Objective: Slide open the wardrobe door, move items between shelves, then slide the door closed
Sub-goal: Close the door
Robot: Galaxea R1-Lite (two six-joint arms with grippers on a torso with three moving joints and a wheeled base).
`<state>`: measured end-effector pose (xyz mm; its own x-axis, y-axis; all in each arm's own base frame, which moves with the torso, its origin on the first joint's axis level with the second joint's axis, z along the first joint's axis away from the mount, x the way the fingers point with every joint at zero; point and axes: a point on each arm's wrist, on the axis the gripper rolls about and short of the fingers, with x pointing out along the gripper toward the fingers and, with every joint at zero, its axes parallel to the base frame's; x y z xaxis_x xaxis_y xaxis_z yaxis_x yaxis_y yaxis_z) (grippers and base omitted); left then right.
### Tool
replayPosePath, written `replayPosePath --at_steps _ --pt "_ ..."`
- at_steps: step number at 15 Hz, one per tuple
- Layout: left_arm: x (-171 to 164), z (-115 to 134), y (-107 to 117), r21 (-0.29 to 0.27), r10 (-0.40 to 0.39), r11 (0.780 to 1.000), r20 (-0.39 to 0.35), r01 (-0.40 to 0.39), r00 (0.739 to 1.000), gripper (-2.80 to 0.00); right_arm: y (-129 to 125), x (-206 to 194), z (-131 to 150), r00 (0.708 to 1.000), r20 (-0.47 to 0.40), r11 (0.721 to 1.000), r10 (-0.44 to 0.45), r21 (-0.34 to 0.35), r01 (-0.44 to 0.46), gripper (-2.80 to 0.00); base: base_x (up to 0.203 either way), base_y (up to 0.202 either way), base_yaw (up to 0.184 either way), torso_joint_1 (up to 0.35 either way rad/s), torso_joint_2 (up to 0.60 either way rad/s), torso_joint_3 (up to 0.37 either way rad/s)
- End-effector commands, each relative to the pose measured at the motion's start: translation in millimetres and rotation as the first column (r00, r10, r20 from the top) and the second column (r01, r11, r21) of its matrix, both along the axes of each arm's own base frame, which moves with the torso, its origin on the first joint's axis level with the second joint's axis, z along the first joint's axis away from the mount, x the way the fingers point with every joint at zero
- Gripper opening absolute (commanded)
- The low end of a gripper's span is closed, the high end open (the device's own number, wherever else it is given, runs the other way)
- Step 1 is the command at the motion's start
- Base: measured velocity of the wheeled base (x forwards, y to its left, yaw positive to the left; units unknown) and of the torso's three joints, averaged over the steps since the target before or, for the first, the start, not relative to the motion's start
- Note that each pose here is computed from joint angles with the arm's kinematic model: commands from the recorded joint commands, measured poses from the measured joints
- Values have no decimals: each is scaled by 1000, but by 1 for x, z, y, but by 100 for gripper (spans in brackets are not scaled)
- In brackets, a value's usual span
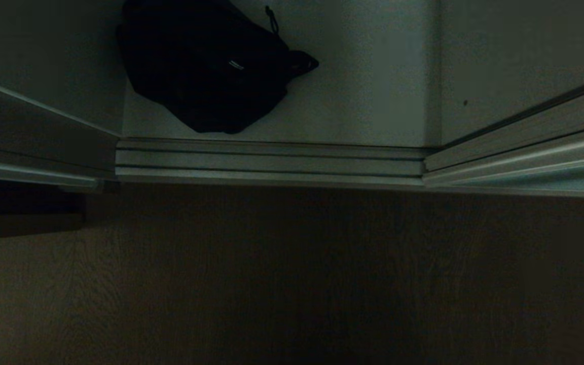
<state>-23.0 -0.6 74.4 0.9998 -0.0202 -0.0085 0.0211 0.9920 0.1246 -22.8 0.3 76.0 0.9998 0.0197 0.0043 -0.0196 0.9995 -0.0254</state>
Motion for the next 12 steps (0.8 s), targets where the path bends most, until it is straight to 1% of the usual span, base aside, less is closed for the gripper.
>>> replayPosePath --at_steps 1,4,12 --pt "0 0 0 1 0 1000 -5 0 1000 -280 0 0 0 1000 3 1000 2 -1 -2 -280 0 0 0 0 0 0" --pt "0 0 0 2 0 1000 -5 0 1000 -280 0 0 0 1000 3 1000 2 13 -2 -280 0 0 0 0 0 0" --pt "0 0 0 1 0 1000 -5 0 1000 -280 0 0 0 1000 4 1000 2 13 -2 -280 0 0 0 0 0 0"
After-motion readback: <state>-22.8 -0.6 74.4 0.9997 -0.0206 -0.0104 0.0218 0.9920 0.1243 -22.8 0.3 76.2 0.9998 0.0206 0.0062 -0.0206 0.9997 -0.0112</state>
